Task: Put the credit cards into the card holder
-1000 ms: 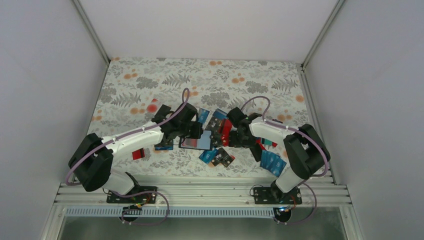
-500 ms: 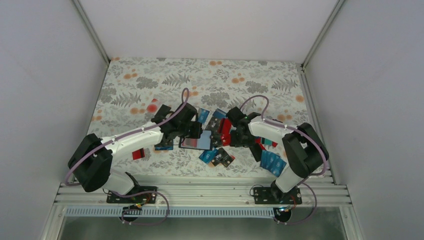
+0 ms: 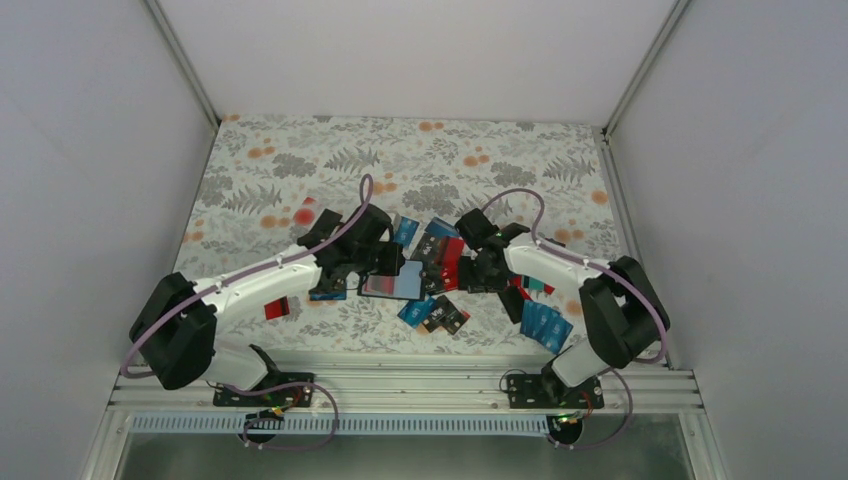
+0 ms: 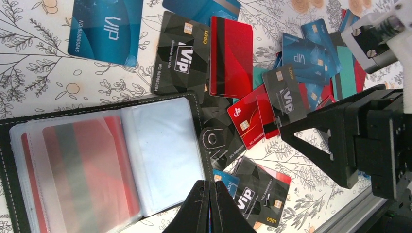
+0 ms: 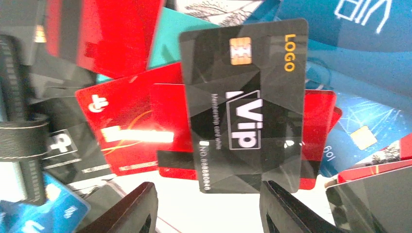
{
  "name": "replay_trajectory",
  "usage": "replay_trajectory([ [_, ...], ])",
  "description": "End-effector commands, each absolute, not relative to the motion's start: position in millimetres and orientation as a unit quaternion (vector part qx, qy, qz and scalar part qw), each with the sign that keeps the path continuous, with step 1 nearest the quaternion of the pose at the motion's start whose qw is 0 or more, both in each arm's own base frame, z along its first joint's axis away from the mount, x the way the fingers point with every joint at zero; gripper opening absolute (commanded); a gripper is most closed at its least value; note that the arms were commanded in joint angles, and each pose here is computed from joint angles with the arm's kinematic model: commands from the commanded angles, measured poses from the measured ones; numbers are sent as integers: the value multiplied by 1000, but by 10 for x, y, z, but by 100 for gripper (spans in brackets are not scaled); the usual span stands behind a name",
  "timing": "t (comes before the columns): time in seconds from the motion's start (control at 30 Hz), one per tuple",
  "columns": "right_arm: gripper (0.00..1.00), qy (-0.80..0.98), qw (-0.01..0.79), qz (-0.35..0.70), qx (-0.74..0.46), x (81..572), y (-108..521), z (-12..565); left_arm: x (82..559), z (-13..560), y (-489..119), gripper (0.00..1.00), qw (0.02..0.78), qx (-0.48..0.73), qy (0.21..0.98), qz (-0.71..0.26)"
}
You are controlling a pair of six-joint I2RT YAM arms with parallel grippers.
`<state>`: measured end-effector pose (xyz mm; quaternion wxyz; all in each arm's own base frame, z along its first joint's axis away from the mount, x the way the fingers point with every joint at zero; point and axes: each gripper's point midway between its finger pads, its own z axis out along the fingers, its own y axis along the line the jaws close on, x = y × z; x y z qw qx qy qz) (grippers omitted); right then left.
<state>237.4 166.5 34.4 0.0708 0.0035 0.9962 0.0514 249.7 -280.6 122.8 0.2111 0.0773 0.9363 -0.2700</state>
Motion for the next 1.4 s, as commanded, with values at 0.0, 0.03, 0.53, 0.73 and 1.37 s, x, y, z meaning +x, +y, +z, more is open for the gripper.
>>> replay_trajectory([
  [0.0, 54, 991, 96, 99, -3, 2461, 1839, 586, 2448, 1318, -2856, 3, 212, 76, 929, -294],
  [0.03, 55, 991, 97, 96, -1, 2460, 1825, 590, 2446, 1320, -2867, 2, 211, 75, 928, -298],
  [0.53, 75, 998, 60, 5, 2, 2366, 1519, 95, 2420, 1257, -2863, 2, 205, 75, 929, -299],
  [0.73, 61, 999, 48, -20, 5, 2287, 1408, -49, 2435, 1268, -2866, 2, 207, 75, 929, -298],
  [1.37, 40, 982, 28, 184, -41, 2094, 2040, 358, 2445, 1311, -2898, 2, 210, 79, 926, -304],
])
